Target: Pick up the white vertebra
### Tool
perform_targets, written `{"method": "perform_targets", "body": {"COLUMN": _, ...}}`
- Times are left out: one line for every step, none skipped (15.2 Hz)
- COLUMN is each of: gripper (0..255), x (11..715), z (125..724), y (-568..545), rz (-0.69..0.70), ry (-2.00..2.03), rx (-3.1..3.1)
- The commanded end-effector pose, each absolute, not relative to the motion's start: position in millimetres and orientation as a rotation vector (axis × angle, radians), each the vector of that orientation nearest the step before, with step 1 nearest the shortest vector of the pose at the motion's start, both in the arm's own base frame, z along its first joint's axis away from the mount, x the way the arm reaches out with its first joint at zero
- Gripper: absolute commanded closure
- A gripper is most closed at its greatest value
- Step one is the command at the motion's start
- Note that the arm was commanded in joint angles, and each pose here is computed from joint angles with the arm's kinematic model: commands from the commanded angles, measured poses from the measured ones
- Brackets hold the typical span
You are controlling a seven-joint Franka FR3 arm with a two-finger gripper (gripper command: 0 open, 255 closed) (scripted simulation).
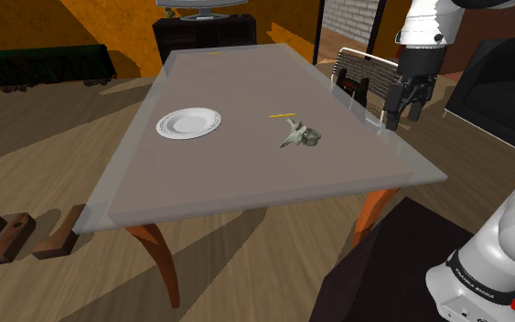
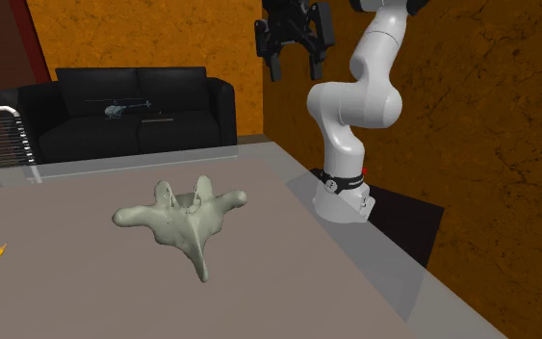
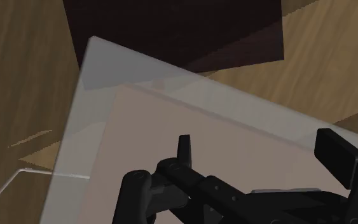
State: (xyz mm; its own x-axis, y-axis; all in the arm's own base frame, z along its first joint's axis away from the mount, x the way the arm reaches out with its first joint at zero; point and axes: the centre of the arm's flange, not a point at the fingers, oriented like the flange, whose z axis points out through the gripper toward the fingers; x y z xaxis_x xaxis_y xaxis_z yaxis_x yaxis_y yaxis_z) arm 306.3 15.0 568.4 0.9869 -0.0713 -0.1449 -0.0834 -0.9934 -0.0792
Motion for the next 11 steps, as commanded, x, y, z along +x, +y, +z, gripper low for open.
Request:
{"method": "perform_targets", "body": {"gripper": 0, "x": 306, "z": 568, "y": 15, "rz": 0.218, "ry": 0.119, "rx": -3.046}}
{"method": "perform_targets", "body": {"gripper": 0, "x": 319, "z": 565, "y": 15, "rz": 0.217, "ry": 0.092, "rx": -3.047}}
{"method": "perform_targets", "body": {"gripper": 0, "x": 332, "z": 562, "y": 16, "rz": 0.217, "ry": 0.066, "rx": -3.048}}
{"method": "perform_targets", "body": {"gripper": 0, "x": 345, "z": 559, "y": 16, "rz": 0.217, "ry": 0.039, "rx": -3.049}}
{"method": "perform_targets", "body": {"gripper": 0, "x": 358, "z": 556, "y": 17, "rz": 0.217, "ry": 0.013, "rx": -3.049}}
{"method": "perform_targets", "body": {"gripper": 0, "x": 371, "z": 552, "y": 18, "rz": 0.217, "ry": -0.014, "rx": -3.049}}
{"method": "perform_targets", "body": {"gripper": 0, "x": 384, "z": 549, "y": 20, "rz": 0.216, "ry": -0.040, "rx": -3.049}}
{"method": "perform_targets", "body": {"gripper": 0, "x": 396, "z": 546, "y": 21, "rz": 0.216, "ry": -0.067, "rx": -3.049}}
{"method": "perform_targets", "body": {"gripper": 0, "x": 409, "z": 543, "y": 23, "rz": 0.216, "ry": -0.093, "rx": -3.048}}
{"method": "perform_targets", "body": {"gripper": 0, "x": 422, "z": 540, "y": 25, "rz": 0.216, "ry": -0.119, "rx": -3.047}}
{"method": "perform_targets", "body": {"gripper": 0, "x": 435, "z": 537, "y": 27, "rz": 0.215, "ry": -0.146, "rx": -3.046}}
